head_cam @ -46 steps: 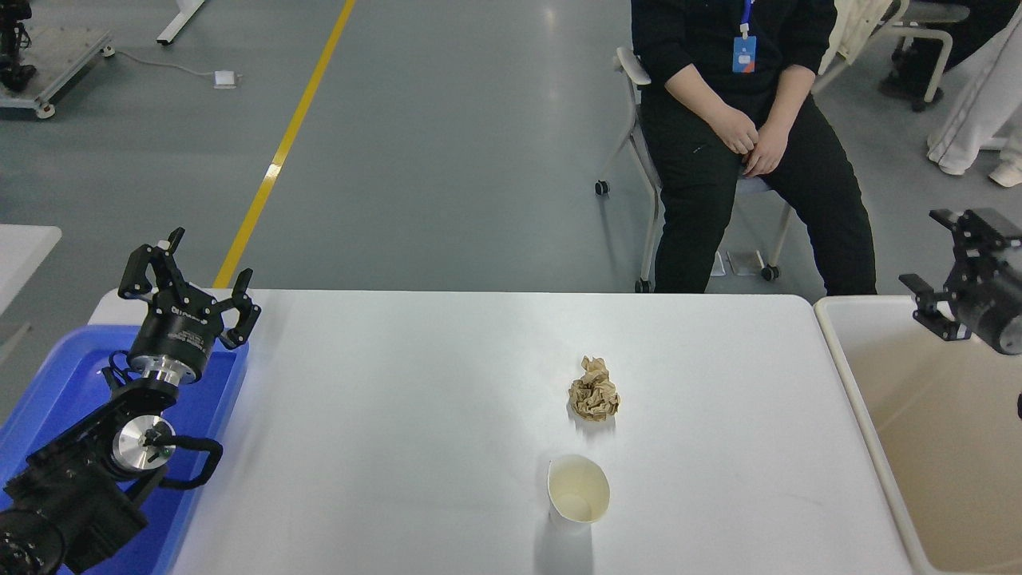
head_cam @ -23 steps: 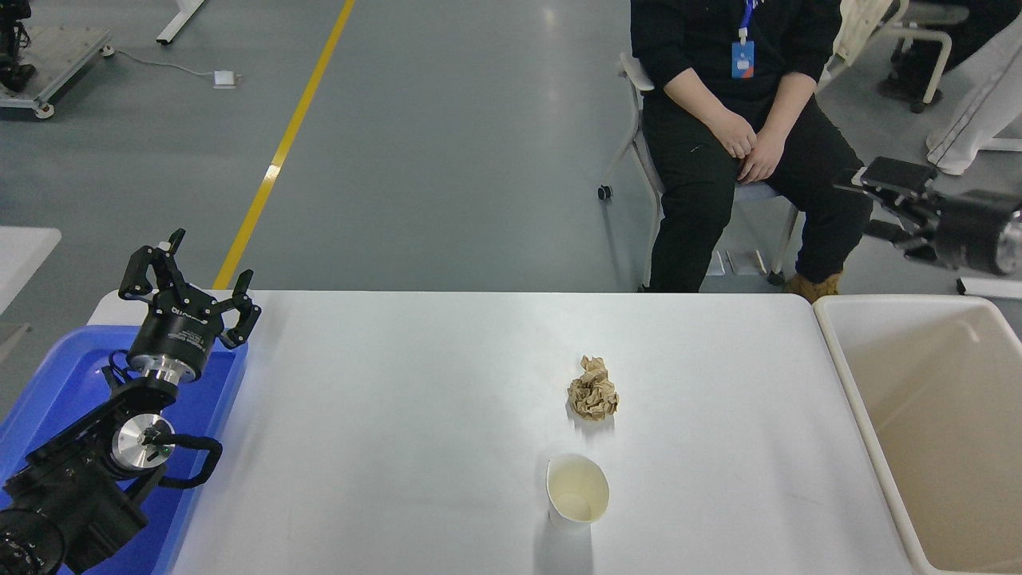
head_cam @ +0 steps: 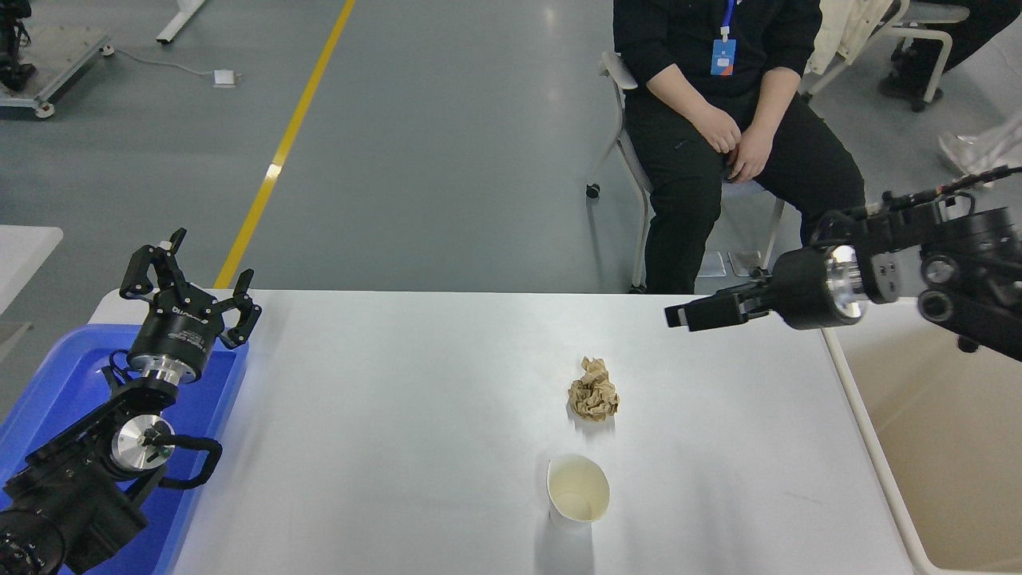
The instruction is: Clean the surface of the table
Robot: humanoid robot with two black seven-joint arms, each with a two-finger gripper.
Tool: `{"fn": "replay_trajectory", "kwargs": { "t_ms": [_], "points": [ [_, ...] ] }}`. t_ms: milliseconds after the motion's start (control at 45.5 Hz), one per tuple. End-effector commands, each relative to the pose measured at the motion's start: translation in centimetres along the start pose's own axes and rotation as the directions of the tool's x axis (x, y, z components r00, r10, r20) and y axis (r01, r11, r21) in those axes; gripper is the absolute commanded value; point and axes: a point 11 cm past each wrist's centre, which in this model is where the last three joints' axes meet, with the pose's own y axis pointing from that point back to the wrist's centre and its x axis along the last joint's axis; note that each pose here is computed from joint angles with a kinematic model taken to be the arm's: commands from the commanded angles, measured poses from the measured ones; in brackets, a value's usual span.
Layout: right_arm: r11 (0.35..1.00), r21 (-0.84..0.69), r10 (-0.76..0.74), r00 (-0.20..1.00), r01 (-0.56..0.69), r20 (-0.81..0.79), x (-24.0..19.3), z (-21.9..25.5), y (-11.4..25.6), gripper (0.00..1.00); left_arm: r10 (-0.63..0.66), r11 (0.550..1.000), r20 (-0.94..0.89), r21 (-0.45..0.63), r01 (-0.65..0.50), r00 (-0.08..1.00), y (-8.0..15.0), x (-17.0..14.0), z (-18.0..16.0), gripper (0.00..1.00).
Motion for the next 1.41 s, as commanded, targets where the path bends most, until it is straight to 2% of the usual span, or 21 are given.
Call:
{"fn": "replay_trajectory", "kwargs": {
  "t_ms": [0, 176, 330, 549, 879, 1143, 1385],
  "points": [
    [0.989, 0.061, -0.126, 0.982, 0.136, -0.143, -1.7, -3.8, -3.8, 0.99, 0.0, 1.0, -0.001, 0.0, 0.0, 1.0, 0.0, 0.0, 0.0, 1.0],
    [0.98, 0.095, -0.154, 0.968, 0.176, -0.198, -1.7, -6.0, -5.6, 0.99, -0.001, 1.0, 0.001, 0.001, 0.001, 1.0, 0.0, 0.0, 0.0, 1.0],
    [0.968, 0.076, -0.218, 0.954, 0.238, -0.207, -3.7, -5.6, -6.1, 0.99, 0.0, 1.0, -0.001, 0.0, 0.0, 1.0, 0.0, 0.0, 0.0, 1.0],
    [0.964, 0.09, -0.231, 0.956, 0.25, -0.183, -4.8, -5.7, -6.5, 0.99, 0.0, 1.0, -0.001, 0.0, 0.0, 1.0, 0.0, 0.0, 0.0, 1.0],
    [0.969, 0.131, -0.201, 0.977, 0.208, -0.063, -6.4, -5.8, -8.0, 0.99, -0.001, 1.0, 0.001, 0.001, 0.001, 1.0, 0.0, 0.0, 0.0, 1.0],
    [0.984, 0.06, -0.172, 0.979, 0.166, 0.109, -6.1, -3.8, -8.8, 0.99, 0.0, 1.0, 0.0, 0.0, 0.0, 1.0, 0.0, 0.0, 0.0, 1.0],
    [0.982, 0.057, -0.188, 0.973, 0.181, 0.131, -7.4, -4.1, -9.8, 0.99, -0.001, 1.0, 0.001, 0.001, 0.001, 1.0, 0.0, 0.0, 0.0, 1.0]
  ]
}}
